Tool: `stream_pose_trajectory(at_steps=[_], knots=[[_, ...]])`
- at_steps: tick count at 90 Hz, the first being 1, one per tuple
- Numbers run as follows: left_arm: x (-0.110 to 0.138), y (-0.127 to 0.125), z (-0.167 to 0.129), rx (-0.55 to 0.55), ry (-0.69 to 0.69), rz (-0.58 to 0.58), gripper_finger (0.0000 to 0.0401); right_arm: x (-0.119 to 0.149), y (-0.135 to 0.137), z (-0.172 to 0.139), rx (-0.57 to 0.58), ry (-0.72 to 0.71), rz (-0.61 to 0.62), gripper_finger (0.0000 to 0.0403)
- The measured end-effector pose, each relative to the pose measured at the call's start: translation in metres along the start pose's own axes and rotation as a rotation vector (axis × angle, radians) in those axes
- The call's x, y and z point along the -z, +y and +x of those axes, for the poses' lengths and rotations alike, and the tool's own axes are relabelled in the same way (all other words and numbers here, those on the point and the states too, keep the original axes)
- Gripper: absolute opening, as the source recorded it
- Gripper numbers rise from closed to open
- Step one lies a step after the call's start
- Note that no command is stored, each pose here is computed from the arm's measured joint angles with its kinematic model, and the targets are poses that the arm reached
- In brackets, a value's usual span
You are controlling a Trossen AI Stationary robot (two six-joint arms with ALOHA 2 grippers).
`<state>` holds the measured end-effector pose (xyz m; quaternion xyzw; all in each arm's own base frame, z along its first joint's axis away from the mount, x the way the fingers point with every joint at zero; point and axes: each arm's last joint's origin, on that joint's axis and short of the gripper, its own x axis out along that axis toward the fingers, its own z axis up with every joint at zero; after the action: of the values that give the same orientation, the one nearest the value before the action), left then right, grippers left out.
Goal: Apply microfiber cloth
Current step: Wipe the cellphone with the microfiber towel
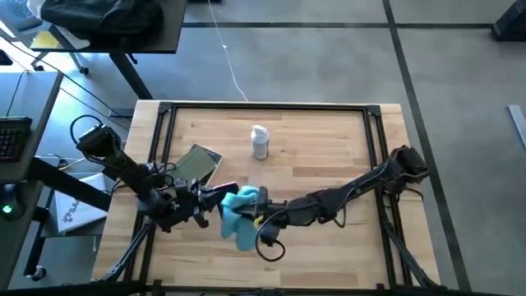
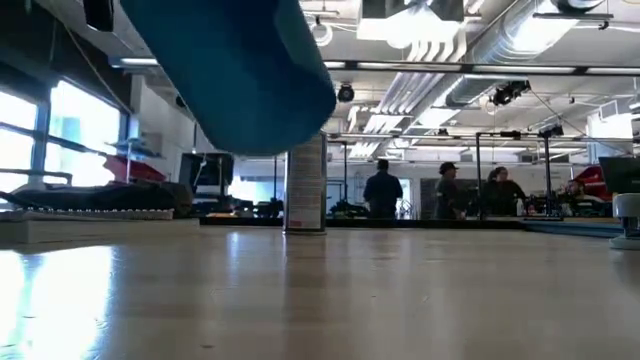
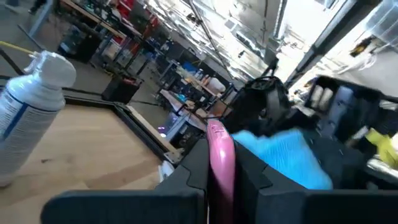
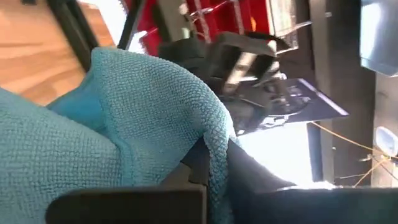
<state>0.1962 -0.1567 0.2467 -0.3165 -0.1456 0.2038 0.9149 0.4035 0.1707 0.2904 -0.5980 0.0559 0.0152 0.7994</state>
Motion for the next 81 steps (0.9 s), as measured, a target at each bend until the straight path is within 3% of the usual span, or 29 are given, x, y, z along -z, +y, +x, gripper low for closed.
stream_pose_trajectory(at_steps=[16,26,38,54,65,81], knots=[[0.001,-0.001,-0.001,0.025,0.013,0.006,0.0012,0.0,0.003,0.001,-0.001,0.016,-0.01,0.0],[0.002,-0.004,-0.002,0.12,0.041,0.017,0.0012,0.012,-0.002,0.006,0.03,0.095,-0.043,0.0],[0.002,-0.006,-0.005,0.133,0.046,0.02,0.0012,0.023,-0.01,0.01,0.063,0.119,-0.05,0.0],[0.003,-0.008,-0.007,0.176,0.063,0.051,0.0012,0.034,-0.033,0.014,0.25,0.185,-0.084,0.0],[0.003,-0.009,-0.006,0.223,0.069,0.066,0.0012,0.047,-0.052,0.015,0.403,0.16,0.066,0.0],[0.003,-0.008,-0.005,0.204,0.049,0.181,0.0012,0.058,-0.054,0.02,0.393,0.083,0.323,0.0]])
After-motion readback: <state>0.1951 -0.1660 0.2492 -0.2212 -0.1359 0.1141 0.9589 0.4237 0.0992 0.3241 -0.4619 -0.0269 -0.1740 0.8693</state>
